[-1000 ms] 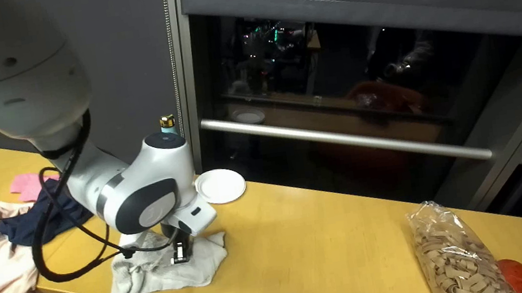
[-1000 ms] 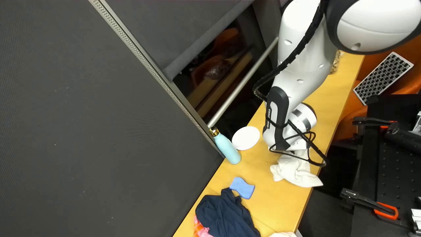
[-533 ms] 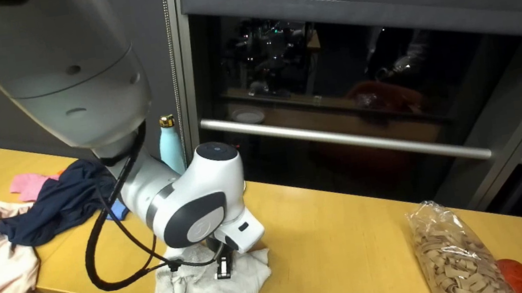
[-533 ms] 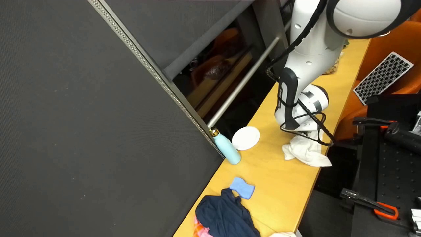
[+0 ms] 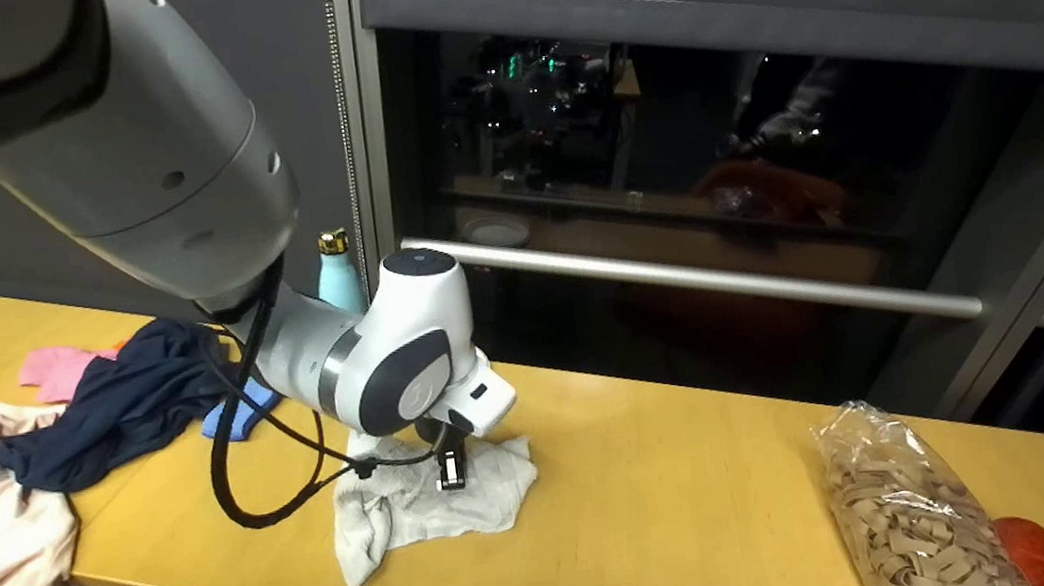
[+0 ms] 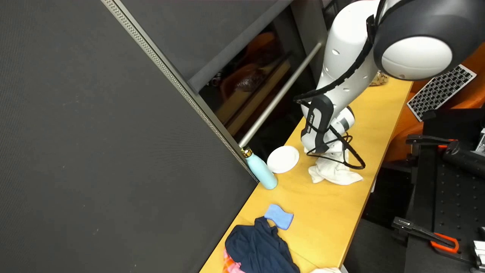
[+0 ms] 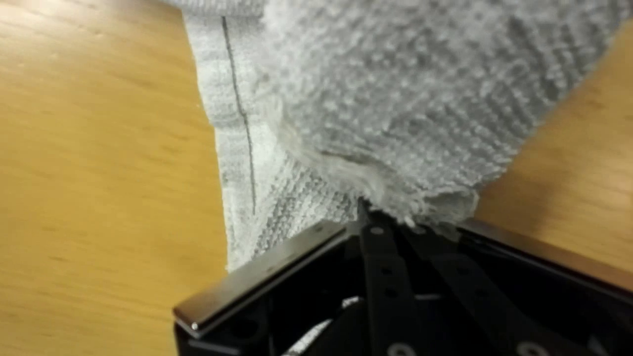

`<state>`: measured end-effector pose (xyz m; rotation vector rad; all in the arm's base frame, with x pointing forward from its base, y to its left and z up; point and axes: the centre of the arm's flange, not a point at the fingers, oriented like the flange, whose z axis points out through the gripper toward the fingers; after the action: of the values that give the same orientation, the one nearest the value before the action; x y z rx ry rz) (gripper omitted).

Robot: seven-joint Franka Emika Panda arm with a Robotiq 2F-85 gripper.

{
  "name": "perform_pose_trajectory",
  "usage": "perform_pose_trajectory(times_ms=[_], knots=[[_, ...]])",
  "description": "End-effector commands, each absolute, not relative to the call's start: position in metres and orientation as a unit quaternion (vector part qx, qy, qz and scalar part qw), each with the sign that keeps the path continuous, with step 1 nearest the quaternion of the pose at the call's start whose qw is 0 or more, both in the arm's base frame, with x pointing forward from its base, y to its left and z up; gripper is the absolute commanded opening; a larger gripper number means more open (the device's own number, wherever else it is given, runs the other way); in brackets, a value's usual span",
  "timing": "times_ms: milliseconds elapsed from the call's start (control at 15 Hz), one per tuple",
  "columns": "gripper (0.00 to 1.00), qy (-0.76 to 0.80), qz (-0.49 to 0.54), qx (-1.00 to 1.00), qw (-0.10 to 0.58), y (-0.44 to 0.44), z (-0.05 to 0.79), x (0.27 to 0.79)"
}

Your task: Move the white plate to the right and then use the white towel to wipe the table

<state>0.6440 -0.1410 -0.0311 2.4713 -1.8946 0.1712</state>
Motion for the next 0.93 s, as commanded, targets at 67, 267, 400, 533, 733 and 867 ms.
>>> perform_pose_trajectory(times_ms=[67,267,400,533,733,867], knots=[[0.00,-0.570,0.057,0.820,0.010,-0.071,-0.070,0.712],[0.00,-0.537,0.062,0.841,-0.003,-0.007,-0.067,0.732],[0.00,-0.522,0.053,0.851,-0.019,0.041,-0.067,0.735],[0.00,-0.506,0.039,0.861,-0.033,0.088,-0.072,0.723],[0.00,-0.491,0.014,0.870,-0.045,0.121,-0.076,0.685],[0.00,-0.490,0.002,0.871,-0.045,0.122,-0.075,0.660]])
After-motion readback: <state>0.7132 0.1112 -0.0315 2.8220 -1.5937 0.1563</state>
